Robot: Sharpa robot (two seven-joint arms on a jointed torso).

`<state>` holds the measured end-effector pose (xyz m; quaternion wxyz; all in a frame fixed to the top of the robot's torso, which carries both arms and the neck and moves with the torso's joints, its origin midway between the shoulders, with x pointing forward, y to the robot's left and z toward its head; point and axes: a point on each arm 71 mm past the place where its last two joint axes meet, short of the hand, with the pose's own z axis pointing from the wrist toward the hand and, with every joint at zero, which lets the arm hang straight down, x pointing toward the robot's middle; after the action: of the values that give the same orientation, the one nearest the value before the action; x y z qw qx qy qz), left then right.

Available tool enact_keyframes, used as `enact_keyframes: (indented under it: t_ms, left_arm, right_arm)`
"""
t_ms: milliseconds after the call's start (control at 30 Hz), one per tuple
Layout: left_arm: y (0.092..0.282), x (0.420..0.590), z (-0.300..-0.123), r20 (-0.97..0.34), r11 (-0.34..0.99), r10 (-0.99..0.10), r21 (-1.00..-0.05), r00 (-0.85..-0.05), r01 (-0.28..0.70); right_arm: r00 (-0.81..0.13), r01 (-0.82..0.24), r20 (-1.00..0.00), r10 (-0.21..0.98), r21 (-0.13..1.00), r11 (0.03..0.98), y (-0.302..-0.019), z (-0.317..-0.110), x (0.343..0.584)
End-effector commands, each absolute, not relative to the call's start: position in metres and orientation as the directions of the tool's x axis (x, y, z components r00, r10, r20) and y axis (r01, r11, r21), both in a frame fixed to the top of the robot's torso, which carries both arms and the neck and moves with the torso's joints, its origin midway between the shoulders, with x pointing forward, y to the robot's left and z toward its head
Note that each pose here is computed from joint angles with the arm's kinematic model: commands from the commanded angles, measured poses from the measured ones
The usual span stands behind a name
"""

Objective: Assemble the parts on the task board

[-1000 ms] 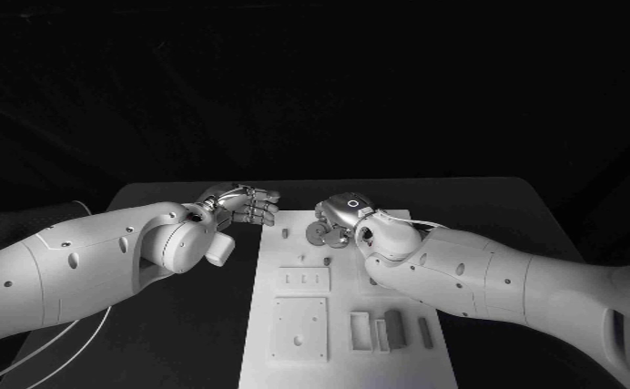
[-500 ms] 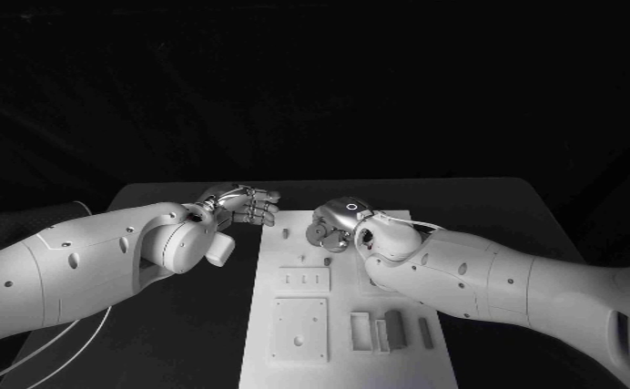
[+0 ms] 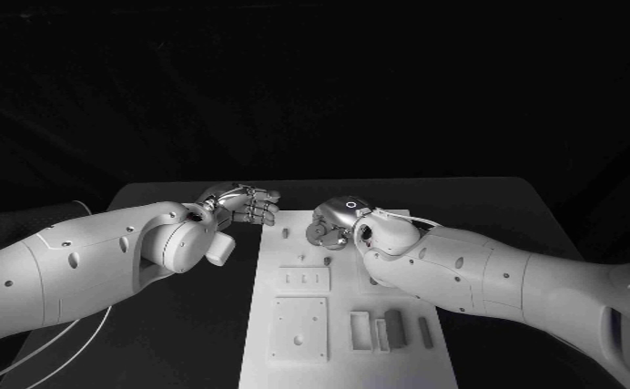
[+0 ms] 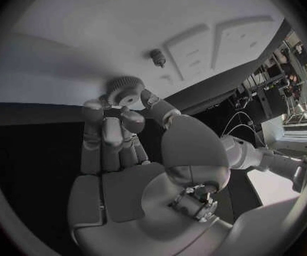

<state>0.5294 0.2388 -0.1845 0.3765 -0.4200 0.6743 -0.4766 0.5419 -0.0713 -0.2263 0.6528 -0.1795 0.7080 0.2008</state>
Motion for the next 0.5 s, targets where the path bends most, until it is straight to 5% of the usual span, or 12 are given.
enact_keyframes:
  t_ms: [33, 500]
  left_arm:
    - [0.2365, 0.5293, -0.1831, -0.105, 0.191, -0.921, -0.961, -0.376, -0.199]
    - [0.2363, 0.5294, -0.1832, -0.105, 0.191, -0.92, -0.961, -0.377, -0.2]
  right_arm:
    - [-0.103, -0.509, -0.995, -0.005, 0.049, 0.859, -0.0736, -0.2294, 0.5427]
    - [-0.089, -0.494, -0.996, 0.003, 0.047, 0.868, -0.0763, -0.2283, 0.5452]
